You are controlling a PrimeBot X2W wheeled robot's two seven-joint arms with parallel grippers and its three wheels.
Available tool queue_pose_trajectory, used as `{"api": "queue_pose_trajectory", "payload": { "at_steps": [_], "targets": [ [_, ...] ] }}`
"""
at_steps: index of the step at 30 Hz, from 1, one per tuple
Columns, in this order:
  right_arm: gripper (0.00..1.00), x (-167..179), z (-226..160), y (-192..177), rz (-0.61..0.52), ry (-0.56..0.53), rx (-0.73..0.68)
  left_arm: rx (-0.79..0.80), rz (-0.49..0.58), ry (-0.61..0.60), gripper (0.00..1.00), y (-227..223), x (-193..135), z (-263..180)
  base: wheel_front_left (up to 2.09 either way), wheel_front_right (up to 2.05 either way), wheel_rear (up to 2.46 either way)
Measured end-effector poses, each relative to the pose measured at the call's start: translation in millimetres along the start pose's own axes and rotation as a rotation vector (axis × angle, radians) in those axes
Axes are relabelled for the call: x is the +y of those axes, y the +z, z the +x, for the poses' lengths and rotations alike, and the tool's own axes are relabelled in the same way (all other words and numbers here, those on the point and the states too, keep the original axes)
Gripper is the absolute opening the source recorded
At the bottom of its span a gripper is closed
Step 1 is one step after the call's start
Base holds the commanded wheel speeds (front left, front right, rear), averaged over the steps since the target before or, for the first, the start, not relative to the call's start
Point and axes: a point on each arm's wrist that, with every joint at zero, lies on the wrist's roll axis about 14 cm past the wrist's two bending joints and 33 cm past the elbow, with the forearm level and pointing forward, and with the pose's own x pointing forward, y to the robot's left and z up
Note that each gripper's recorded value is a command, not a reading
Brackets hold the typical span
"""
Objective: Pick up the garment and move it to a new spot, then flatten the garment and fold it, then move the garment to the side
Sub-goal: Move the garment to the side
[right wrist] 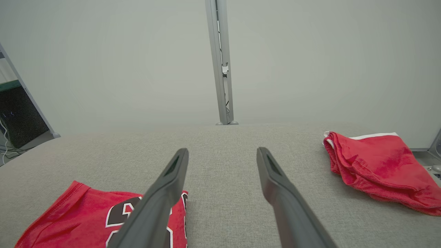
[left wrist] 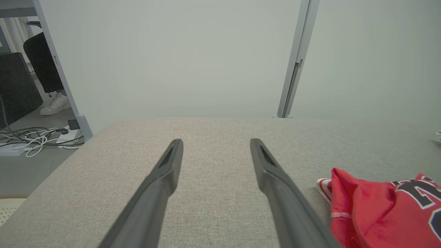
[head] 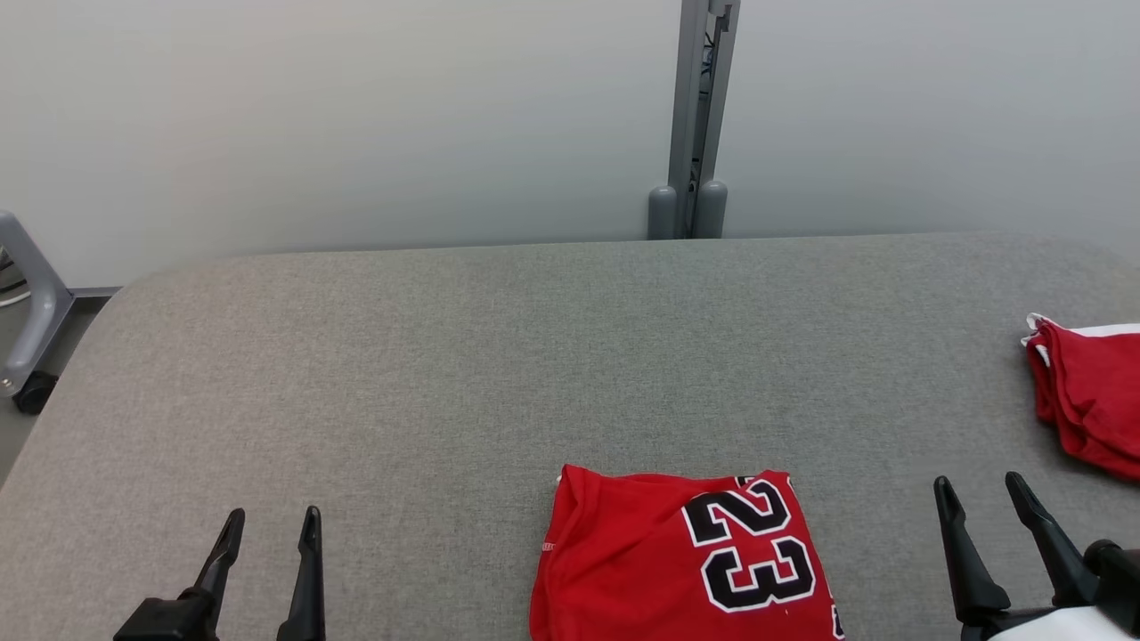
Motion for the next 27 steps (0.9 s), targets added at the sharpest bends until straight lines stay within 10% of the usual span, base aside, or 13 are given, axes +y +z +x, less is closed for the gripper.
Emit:
{"api": "queue_pose_trajectory", "payload": {
  "at_steps": [22,24,27],
  "targets": [
    [1.0,66.2,20.3,-162.1,0.063,0.223,0.578,-0.013,-0.028,0.075,1.0,-3.7,21.2,17.2,0.0,0.0,0.0],
    [0.15,67.1,23.5,-165.1,0.064,0.229,0.59,-0.007,-0.027,0.079,1.0,-6.4,22.4,17.8,0.0,0.0,0.0],
    [0.0,68.8,27.3,-164.3,0.072,0.233,0.581,-0.021,-0.024,0.074,1.0,-3.7,22.4,22.0,0.0,0.0,0.0]
  ]
}}
